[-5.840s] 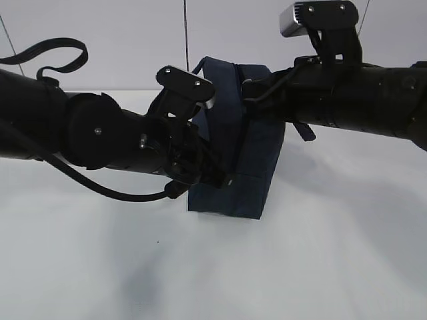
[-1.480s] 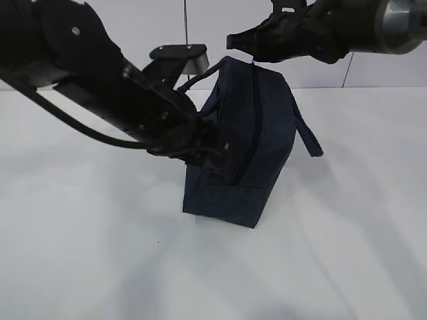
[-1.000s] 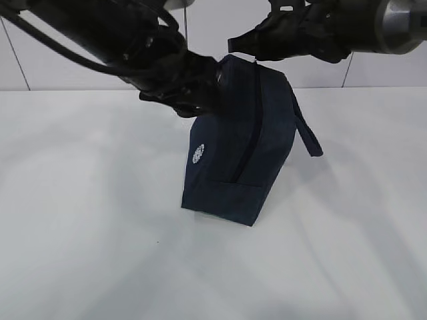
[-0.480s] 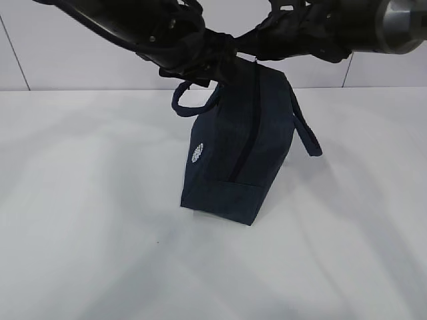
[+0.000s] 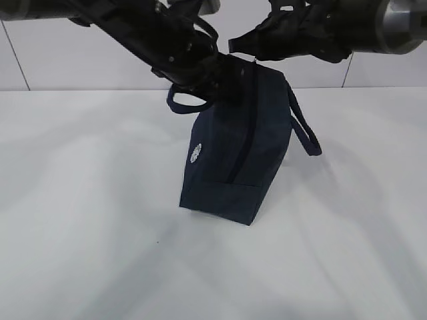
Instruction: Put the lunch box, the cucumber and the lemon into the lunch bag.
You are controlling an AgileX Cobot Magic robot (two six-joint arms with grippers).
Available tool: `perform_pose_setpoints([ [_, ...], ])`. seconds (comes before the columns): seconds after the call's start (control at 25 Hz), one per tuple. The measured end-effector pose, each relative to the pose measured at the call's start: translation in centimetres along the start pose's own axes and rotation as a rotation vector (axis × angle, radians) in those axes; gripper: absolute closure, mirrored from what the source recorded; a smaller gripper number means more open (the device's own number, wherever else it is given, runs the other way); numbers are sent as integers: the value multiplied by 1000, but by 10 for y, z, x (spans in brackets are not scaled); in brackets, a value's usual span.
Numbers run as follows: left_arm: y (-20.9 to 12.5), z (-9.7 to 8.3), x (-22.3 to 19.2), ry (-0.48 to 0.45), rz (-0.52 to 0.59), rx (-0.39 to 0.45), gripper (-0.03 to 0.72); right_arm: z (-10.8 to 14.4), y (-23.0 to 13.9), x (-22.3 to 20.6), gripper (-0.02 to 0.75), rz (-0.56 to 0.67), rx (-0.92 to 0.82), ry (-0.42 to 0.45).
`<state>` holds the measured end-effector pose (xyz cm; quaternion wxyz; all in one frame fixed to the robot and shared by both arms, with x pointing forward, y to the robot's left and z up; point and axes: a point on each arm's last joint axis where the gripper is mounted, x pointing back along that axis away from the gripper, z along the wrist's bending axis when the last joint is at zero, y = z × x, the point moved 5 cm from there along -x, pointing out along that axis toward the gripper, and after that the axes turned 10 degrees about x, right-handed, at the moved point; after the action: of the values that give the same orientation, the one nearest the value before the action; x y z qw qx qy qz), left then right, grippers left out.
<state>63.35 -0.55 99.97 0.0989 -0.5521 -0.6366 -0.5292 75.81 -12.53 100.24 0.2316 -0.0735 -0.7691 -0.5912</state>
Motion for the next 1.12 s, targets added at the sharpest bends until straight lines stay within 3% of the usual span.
perform_pose_setpoints([
  [0.12,-6,6,-10,15,32,-2,420,0,0,0,731,0,0,0],
  [0.24,-7,9,-9,34,41,-28,620,0,0,0,731,0,0,0],
  [0.32,-9,10,-9,43,57,-40,671,0,0,0,731,0,0,0],
  [0.76,-30,13,0,71,228,-82,683,-1,-4,0,731,29,-9,-17],
  [1.12,-38,12,9,71,295,-87,683,4,-15,-7,731,58,-9,-12],
])
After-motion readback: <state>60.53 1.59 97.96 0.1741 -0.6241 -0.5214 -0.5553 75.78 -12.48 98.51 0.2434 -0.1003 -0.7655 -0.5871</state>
